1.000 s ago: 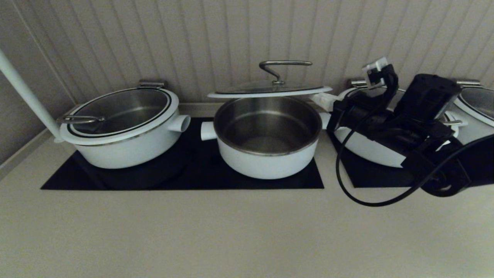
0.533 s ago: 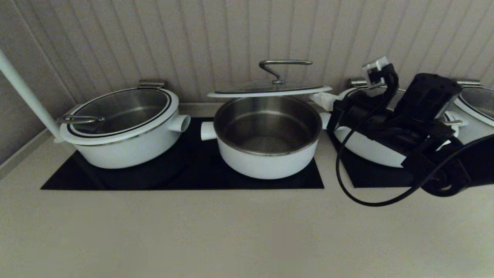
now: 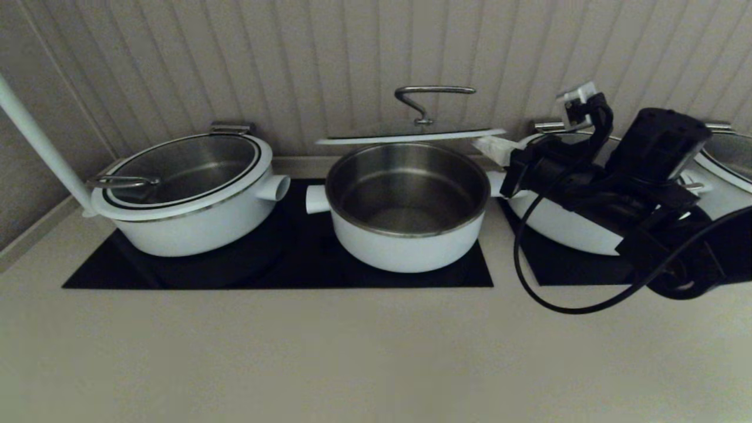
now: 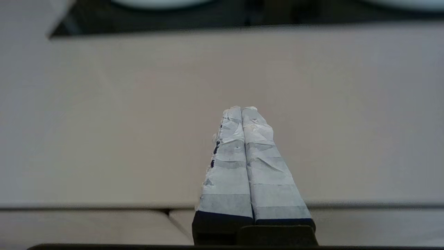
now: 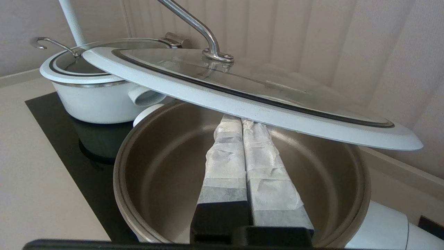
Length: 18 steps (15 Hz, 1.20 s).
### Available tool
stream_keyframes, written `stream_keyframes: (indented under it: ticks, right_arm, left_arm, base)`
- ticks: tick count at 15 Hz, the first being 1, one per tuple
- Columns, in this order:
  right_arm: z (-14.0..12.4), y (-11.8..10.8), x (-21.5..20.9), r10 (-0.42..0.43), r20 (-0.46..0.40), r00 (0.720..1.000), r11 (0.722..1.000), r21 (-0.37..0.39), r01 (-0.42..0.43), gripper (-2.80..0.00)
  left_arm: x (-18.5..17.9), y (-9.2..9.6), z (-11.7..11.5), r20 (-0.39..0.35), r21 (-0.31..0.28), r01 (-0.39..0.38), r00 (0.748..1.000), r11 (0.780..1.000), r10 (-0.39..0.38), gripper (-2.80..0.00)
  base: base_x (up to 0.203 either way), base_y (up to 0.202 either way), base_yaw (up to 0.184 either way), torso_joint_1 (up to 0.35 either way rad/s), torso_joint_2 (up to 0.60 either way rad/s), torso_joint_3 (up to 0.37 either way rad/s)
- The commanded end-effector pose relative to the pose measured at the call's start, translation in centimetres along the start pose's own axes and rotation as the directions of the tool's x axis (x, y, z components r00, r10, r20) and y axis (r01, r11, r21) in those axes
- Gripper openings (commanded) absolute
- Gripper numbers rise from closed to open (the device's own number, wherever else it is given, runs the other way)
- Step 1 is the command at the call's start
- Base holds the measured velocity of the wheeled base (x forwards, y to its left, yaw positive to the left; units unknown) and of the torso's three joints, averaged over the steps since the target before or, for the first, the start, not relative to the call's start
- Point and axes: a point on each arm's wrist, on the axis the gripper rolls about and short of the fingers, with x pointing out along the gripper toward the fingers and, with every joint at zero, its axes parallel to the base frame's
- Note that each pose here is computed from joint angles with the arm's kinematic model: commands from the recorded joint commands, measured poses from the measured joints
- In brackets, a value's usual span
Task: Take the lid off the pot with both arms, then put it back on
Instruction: Open the pot lid completely
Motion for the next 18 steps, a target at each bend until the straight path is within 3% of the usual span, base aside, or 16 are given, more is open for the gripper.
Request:
stream_keyframes:
  ticks: [1,11,18]
  right_arm:
    - [0.0,0.0,0.0,0.003,0.006,1.0,1.0,-0.005,-0.003,-2.8]
    - [1.4,0.0,-0.1,0.004,0.112,0.994,0.998,-0.062,0.003,-2.8]
    - [1.5,0.0,-0.1,0.005,0.128,0.992,0.997,-0.082,0.006,-2.8]
  left_arm:
    - [-0.5,0.0,-0.2,0.068,-0.003,-0.001,0.998,1.0,0.001,-2.8]
    - [-0.5,0.0,-0.2,0.069,-0.003,-0.001,0.998,1.0,0.001,-2.8]
    - [-0.5,0.0,-0.2,0.068,-0.004,-0.002,0.998,1.0,0.002,-2.8]
  base:
    - [0.0,0.0,0.0,0.0,0.0,0.0]
    - [0.0,0.0,0.0,0.0,0.0,0.0]
    - [0.0,0.0,0.0,0.0,0.0,0.0]
